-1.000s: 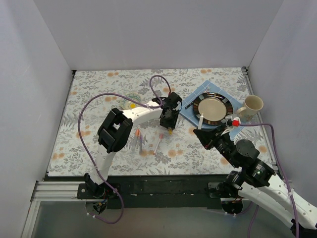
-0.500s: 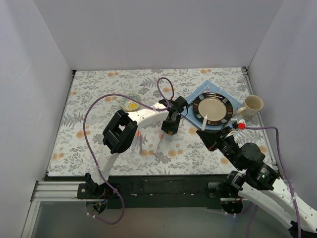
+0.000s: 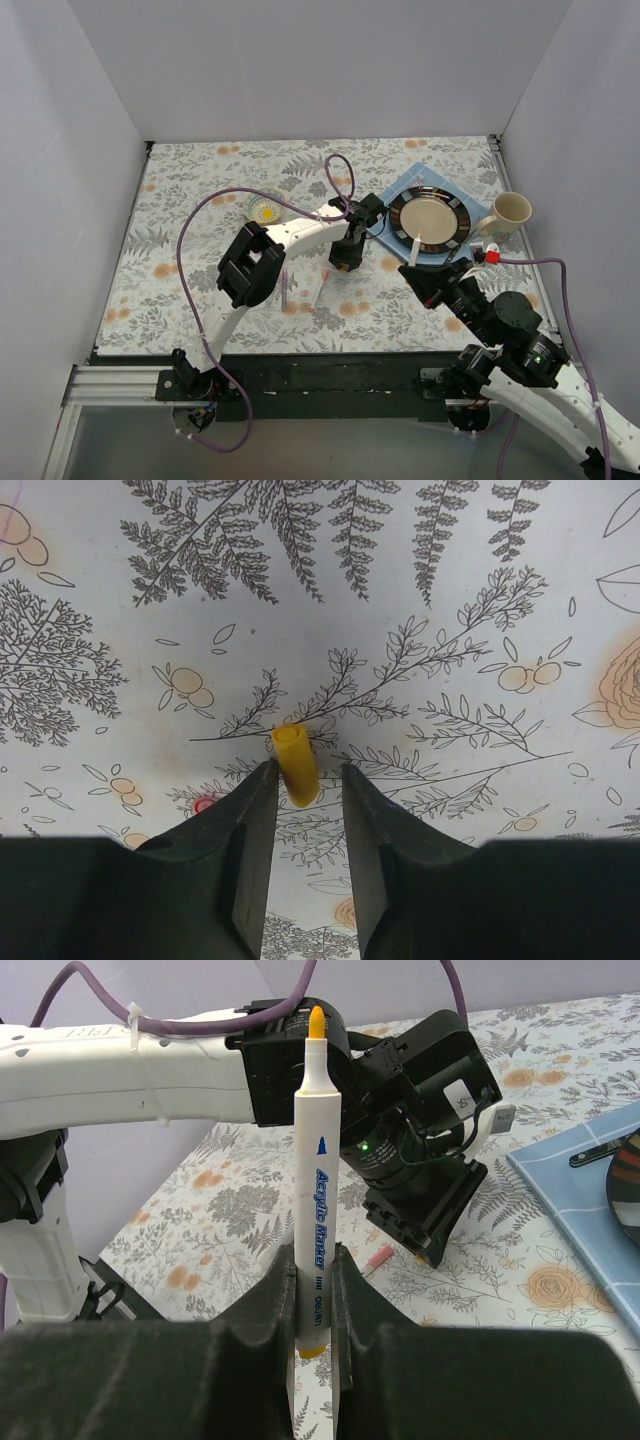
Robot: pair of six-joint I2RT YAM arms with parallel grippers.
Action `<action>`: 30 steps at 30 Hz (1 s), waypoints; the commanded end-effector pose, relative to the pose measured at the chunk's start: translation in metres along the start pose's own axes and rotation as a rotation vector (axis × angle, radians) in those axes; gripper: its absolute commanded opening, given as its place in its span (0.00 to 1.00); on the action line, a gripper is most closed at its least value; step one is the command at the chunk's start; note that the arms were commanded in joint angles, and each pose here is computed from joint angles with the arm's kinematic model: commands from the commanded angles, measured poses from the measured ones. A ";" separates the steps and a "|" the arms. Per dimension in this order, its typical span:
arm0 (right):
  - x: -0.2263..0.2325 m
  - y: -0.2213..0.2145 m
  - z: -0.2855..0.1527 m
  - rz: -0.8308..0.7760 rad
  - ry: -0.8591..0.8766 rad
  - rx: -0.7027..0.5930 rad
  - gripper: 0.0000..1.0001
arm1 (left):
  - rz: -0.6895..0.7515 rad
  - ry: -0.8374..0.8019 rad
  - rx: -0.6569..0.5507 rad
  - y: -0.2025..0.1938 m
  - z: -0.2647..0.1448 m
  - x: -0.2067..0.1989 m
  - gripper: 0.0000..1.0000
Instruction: Insert the pens into the pen caps
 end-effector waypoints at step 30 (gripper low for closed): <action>-0.004 -0.099 0.031 0.110 0.112 0.195 0.01 | -0.231 -0.282 -0.151 0.008 -0.040 0.037 0.00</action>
Point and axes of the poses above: each gripper's point midway between its finger pads, its own z axis out along the fingers, its own x axis along the line the jaws close on, y = z × x, the point moved 3 cm from there along -z, back along the fingers, and after that the axes turned 1 degree about -z, right-handed, at the moved point
